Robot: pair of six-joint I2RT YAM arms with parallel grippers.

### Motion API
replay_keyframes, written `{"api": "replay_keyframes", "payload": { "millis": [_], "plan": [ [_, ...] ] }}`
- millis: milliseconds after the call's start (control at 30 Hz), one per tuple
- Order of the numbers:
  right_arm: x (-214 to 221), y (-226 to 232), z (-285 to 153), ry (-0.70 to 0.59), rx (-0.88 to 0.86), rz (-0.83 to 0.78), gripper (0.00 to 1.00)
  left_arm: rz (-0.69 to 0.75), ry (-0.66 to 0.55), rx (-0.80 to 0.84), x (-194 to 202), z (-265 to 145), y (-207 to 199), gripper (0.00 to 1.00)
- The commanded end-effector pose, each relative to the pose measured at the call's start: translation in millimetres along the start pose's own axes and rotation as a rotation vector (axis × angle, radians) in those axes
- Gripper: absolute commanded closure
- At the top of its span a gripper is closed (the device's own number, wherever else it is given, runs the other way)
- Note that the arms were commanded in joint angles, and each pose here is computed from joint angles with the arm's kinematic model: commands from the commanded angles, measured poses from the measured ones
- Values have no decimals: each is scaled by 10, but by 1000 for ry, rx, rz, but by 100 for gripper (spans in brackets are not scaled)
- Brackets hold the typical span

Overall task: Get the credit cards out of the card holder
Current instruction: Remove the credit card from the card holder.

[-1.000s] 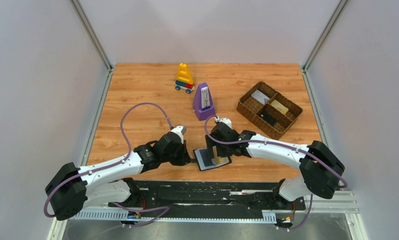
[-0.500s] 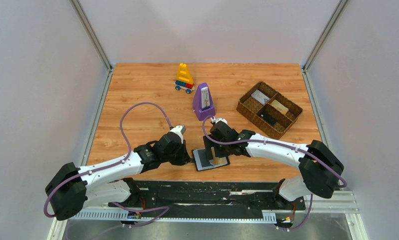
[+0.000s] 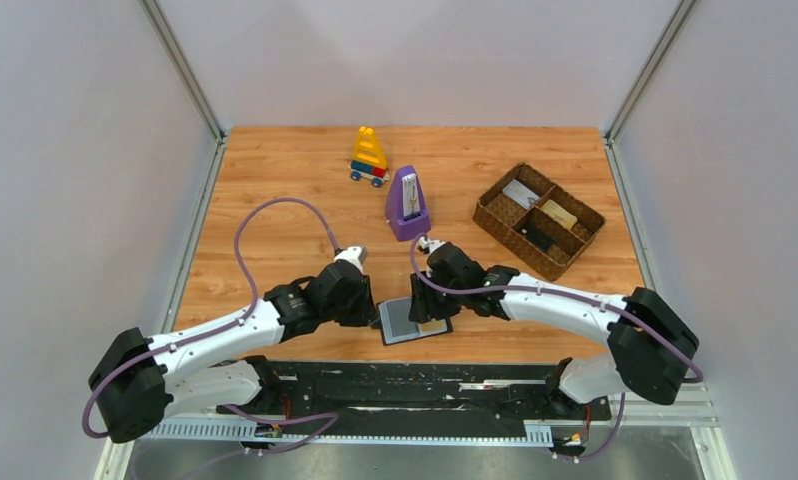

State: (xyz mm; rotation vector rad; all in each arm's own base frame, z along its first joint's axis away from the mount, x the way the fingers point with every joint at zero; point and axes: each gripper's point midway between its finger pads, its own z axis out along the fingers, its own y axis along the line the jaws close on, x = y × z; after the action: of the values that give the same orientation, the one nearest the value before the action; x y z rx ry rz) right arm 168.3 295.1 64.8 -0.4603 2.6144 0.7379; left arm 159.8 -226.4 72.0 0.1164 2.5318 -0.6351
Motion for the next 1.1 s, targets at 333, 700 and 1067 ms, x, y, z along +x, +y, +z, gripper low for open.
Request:
{"api": "replay_keyframes", "payload": {
  "millis": [333, 700, 1067],
  "plan": [
    [-348, -298, -249, -147, -106, 109, 68, -15, -15, 262, -361, 101, -815, 65],
    [-261, -527, -46, -98, -95, 140, 72, -71, 11, 268, -307, 630, -886, 67],
    [-34, -634, 100, -46, -92, 188, 83, -114, 24, 177, -178, 858, -663, 65]
  ]
}}
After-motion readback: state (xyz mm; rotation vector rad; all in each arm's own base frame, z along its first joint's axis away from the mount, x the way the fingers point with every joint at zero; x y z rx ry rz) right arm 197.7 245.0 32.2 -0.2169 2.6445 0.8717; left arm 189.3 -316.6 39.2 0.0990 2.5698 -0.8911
